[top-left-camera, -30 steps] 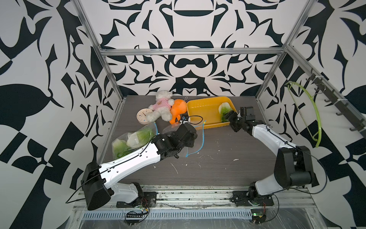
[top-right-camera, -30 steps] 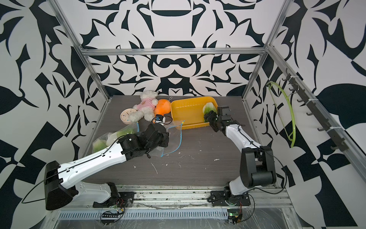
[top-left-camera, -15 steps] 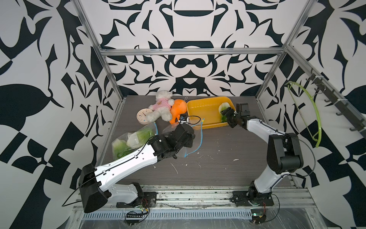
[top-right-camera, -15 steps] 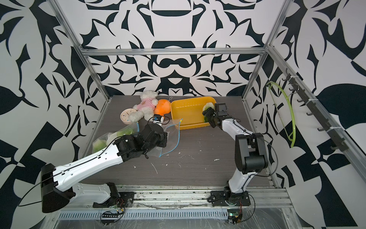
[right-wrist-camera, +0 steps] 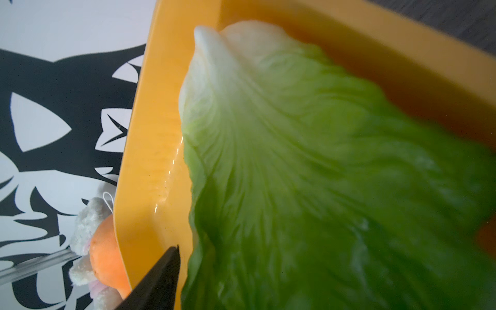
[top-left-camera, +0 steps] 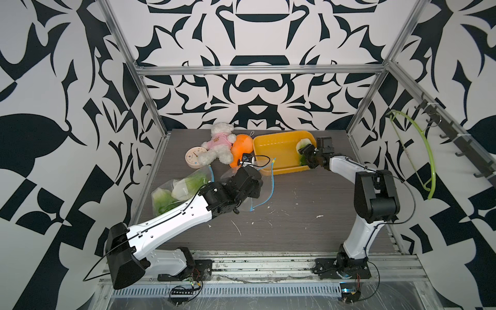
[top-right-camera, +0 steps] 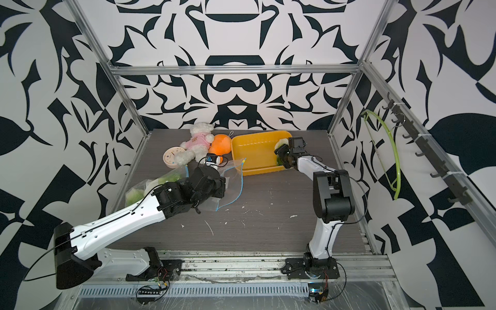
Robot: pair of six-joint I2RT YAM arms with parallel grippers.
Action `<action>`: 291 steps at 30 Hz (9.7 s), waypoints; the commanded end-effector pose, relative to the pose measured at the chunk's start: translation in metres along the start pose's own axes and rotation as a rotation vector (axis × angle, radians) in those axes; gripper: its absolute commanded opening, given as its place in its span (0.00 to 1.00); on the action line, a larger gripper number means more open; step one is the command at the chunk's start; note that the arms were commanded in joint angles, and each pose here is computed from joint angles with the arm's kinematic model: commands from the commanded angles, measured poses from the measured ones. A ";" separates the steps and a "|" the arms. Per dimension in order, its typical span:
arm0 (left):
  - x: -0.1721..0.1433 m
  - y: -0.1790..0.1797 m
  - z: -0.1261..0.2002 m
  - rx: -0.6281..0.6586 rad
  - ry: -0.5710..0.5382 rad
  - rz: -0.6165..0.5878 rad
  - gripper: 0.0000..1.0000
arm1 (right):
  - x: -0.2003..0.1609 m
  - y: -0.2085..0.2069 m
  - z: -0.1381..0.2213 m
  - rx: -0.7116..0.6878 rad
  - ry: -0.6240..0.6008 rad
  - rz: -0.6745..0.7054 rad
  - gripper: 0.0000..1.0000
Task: Put the chinese cabbages into a zipper bag and zip it
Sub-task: Pick up the Chinese cabbage from the basket, then place the Chinese cabbage in the zipper food storage bag, then adjust the zipper food storage bag at the center of the board.
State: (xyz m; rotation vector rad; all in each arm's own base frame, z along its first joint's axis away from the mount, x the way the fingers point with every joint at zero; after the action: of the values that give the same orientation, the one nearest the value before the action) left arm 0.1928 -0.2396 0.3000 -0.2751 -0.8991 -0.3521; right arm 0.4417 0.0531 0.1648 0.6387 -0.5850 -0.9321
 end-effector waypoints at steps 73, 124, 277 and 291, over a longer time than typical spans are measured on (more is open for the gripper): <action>-0.013 -0.015 -0.037 -0.111 0.053 0.156 0.00 | -0.147 0.016 0.340 0.501 0.594 0.626 0.00; 0.020 -0.035 -0.003 -0.350 -0.022 0.161 0.00 | -0.222 0.052 0.255 0.375 0.691 0.812 0.00; 0.042 -0.043 -0.026 -0.334 -0.187 0.465 0.00 | -0.217 0.032 0.348 -0.064 0.175 1.038 0.60; 0.046 -0.045 -0.029 -0.345 -0.190 0.488 0.00 | -0.275 0.027 0.313 0.041 0.238 0.995 0.61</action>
State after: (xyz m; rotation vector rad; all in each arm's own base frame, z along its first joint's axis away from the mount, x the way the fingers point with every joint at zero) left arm 0.2194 -0.2958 0.3180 -0.8154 -0.9198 -0.0277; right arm 0.1049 0.2123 0.3467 0.3383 -0.5784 0.1313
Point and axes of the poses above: each gripper's point midway between its finger pads, its own z axis back along the fingers, its own y axis along the line the jaws close on, x = y × z, the point moved 9 cm from there along z, back along the fingers, and after that the axes turned 8 degrees about -z, right-handed, at the moved point
